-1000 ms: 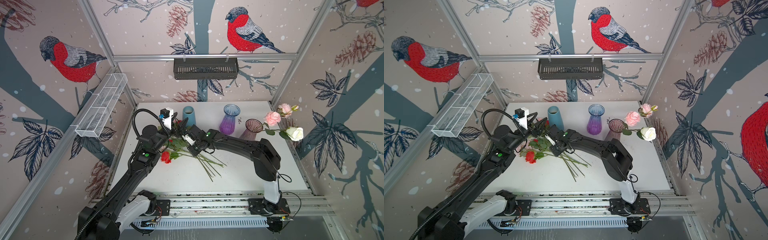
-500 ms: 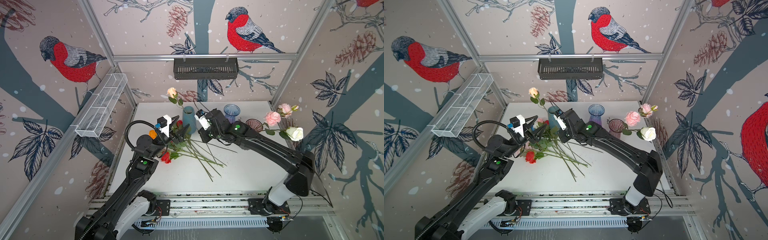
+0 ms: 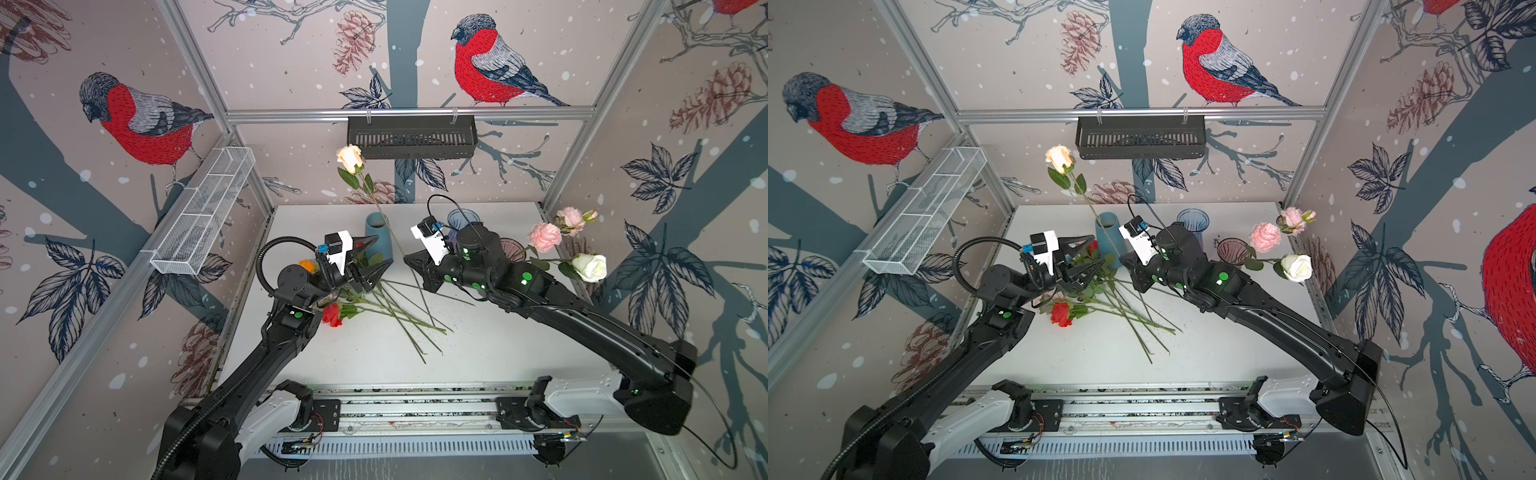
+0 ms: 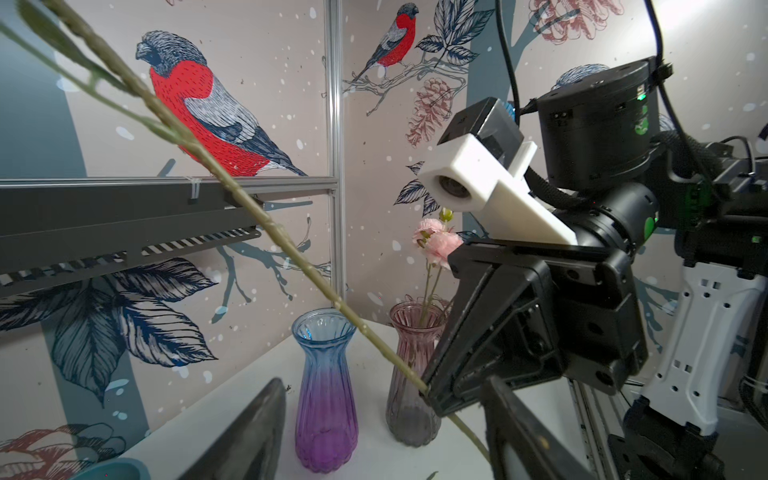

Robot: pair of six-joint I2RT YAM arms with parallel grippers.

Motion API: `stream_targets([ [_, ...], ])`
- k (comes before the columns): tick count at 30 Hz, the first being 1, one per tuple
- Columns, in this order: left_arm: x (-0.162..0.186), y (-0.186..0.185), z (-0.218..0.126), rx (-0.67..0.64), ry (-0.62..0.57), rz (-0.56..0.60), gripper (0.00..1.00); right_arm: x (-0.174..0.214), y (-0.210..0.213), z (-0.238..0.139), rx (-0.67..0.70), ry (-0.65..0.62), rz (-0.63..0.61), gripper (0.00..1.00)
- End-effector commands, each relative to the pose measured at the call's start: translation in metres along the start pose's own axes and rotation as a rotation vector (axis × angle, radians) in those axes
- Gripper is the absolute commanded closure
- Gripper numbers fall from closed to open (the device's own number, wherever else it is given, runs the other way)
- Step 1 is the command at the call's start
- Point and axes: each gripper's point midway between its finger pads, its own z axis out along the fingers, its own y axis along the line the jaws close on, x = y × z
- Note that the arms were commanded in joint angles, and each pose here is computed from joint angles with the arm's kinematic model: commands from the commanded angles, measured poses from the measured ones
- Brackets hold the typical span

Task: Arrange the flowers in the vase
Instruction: 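Pull the peach rose up out of the bunch with the right gripper, then grasp the peach rose stem with the left gripper above the right gripper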

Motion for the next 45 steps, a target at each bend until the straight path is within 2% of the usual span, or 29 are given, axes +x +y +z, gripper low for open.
stream_targets([
  [1,-0.016,-0.016,0.002,0.101,-0.043,0.010,0.26,-0.012,0.020,-0.001,-0.094,-0.058,-0.048,1.00],
  [8,-0.017,-0.020,0.002,0.125,-0.046,-0.001,0.27,0.002,0.017,0.007,-0.087,-0.012,-0.053,1.00],
  [15,-0.017,-0.020,0.003,0.135,-0.039,0.000,0.68,0.006,0.016,0.010,-0.085,-0.001,-0.050,1.00],
  [21,-0.017,-0.021,0.004,0.144,-0.037,-0.007,0.87,0.004,0.018,0.005,-0.086,-0.008,-0.052,1.00],
  [24,-0.016,-0.020,0.004,0.143,-0.037,-0.006,1.00,0.004,0.016,0.004,-0.082,-0.005,-0.049,0.97],
  [31,-0.012,-0.017,0.008,0.148,-0.036,-0.033,1.00,0.004,0.017,-0.005,-0.085,-0.024,-0.035,0.99],
  [32,-0.012,-0.017,0.008,0.150,-0.036,-0.035,0.94,0.005,0.017,-0.005,-0.083,-0.022,-0.031,0.99],
  [35,-0.012,-0.017,0.008,0.148,-0.040,-0.043,0.54,0.007,0.018,-0.004,-0.089,-0.017,-0.024,0.99],
  [37,-0.013,-0.018,0.007,0.157,-0.043,-0.049,0.42,0.008,0.020,-0.004,-0.094,-0.016,-0.023,0.99],
  [45,-0.016,-0.026,0.007,0.216,-0.051,-0.071,0.40,0.011,0.031,0.001,-0.154,0.001,-0.023,0.99],
])
